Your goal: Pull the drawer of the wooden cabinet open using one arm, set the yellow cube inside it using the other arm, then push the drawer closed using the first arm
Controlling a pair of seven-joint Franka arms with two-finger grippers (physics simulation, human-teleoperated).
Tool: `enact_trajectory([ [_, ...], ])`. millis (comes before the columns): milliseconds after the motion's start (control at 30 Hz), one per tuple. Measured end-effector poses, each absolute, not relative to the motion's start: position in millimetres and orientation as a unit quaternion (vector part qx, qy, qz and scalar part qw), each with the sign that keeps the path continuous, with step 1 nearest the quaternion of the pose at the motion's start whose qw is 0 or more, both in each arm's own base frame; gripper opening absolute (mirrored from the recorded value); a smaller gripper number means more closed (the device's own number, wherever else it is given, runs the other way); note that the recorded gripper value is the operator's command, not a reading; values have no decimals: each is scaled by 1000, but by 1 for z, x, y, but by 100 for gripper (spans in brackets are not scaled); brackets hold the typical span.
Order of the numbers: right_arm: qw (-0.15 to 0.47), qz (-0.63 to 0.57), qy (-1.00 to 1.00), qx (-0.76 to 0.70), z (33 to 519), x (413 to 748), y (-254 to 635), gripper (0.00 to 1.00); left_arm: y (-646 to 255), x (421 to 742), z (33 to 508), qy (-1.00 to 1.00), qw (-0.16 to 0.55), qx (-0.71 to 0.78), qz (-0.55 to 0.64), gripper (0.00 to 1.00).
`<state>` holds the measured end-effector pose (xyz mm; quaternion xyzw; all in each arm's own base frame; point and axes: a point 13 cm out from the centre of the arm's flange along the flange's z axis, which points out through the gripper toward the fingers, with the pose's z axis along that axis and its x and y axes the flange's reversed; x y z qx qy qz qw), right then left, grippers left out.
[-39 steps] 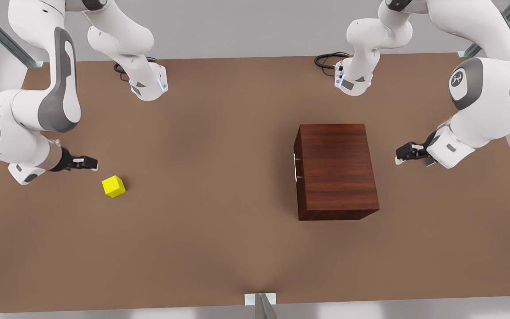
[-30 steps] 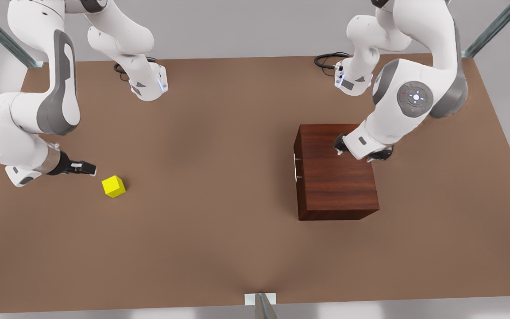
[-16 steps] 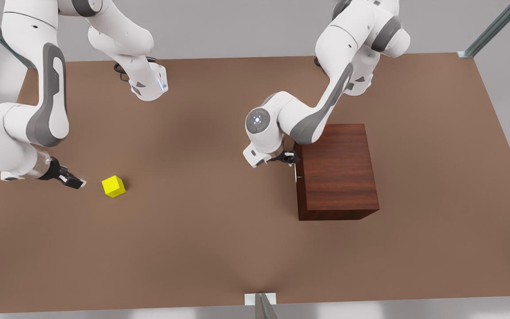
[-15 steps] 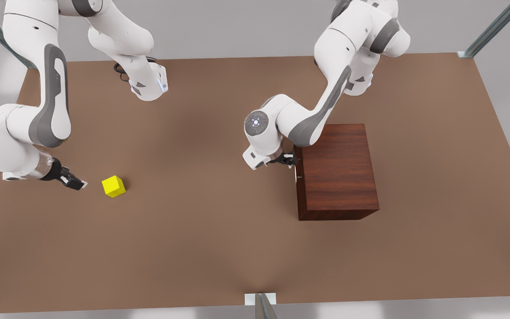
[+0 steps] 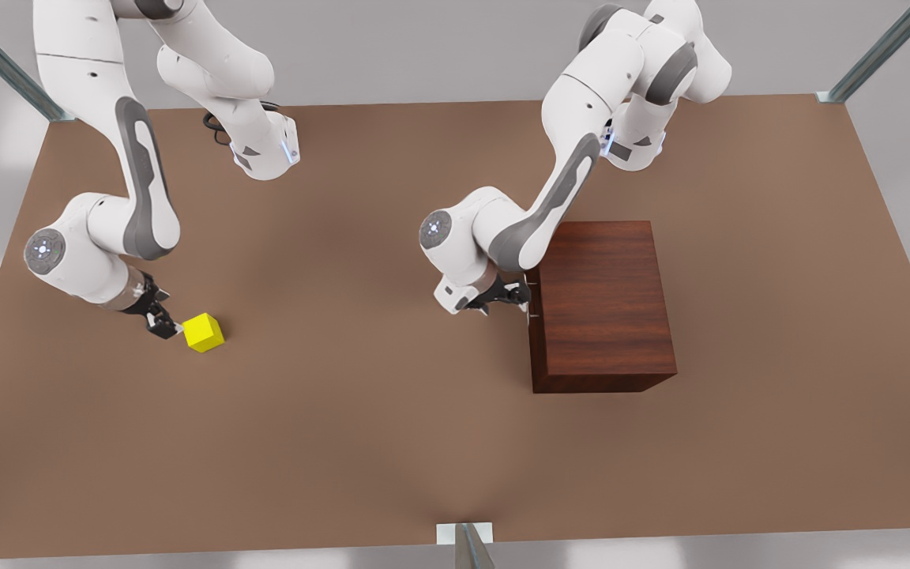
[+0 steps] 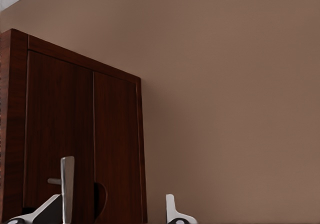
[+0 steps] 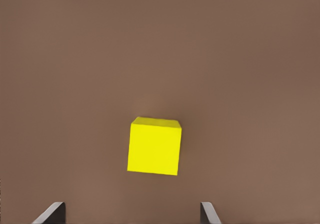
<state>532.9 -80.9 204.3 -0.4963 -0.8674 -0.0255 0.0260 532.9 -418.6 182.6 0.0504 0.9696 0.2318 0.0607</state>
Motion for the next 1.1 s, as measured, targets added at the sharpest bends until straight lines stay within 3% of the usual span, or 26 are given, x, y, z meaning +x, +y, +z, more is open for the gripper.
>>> enact_trajectory([
  [600,26,6,-812,-583,119,539,-97,100,-410,527,169,966,71,3,250,100],
  [1100,10,39,-815,-579,94,541,-102,100,-447,522,169,977,84,-16,194,100],
])
